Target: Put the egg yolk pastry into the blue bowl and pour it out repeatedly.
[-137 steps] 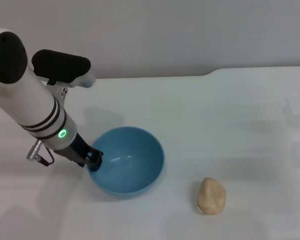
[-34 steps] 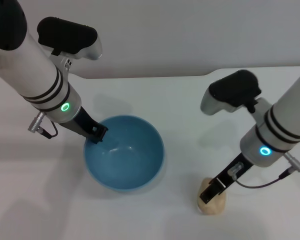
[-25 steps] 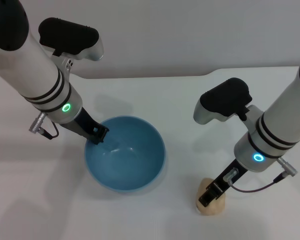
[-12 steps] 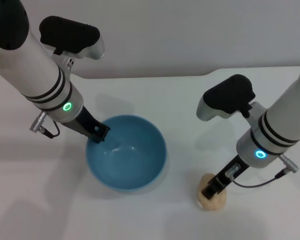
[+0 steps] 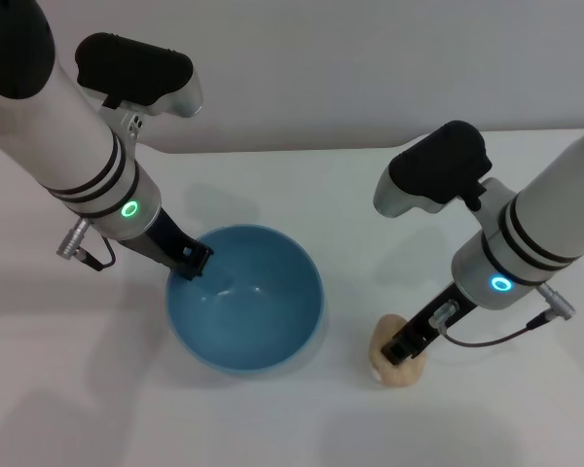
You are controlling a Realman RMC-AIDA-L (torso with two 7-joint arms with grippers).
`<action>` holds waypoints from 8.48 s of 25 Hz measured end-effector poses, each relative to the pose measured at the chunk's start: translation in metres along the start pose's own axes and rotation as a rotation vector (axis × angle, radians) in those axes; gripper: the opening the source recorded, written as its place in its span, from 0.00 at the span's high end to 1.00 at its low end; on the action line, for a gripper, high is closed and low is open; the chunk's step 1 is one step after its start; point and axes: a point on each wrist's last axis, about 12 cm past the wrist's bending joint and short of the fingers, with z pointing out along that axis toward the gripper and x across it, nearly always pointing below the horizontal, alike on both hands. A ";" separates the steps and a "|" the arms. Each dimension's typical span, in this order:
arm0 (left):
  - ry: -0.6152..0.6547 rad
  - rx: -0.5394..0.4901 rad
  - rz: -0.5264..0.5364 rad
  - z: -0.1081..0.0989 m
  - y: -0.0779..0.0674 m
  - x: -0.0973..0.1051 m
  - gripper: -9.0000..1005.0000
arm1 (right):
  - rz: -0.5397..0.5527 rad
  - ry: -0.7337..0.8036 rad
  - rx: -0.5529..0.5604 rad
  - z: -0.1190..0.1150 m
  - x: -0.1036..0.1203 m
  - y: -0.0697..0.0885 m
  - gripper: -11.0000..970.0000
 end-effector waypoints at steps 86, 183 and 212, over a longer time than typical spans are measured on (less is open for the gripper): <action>-1.343 -0.434 0.654 0.048 -0.045 0.061 0.97 | 0.772 -0.684 -0.091 -0.071 0.114 -0.127 0.54; -0.465 0.039 -0.183 -0.015 0.046 0.002 0.97 | -0.026 -0.436 -0.041 0.061 -0.010 0.005 0.86; -0.434 0.030 -0.161 -0.010 0.045 0.006 0.97 | -0.216 -0.723 -0.406 -0.050 0.009 0.032 0.99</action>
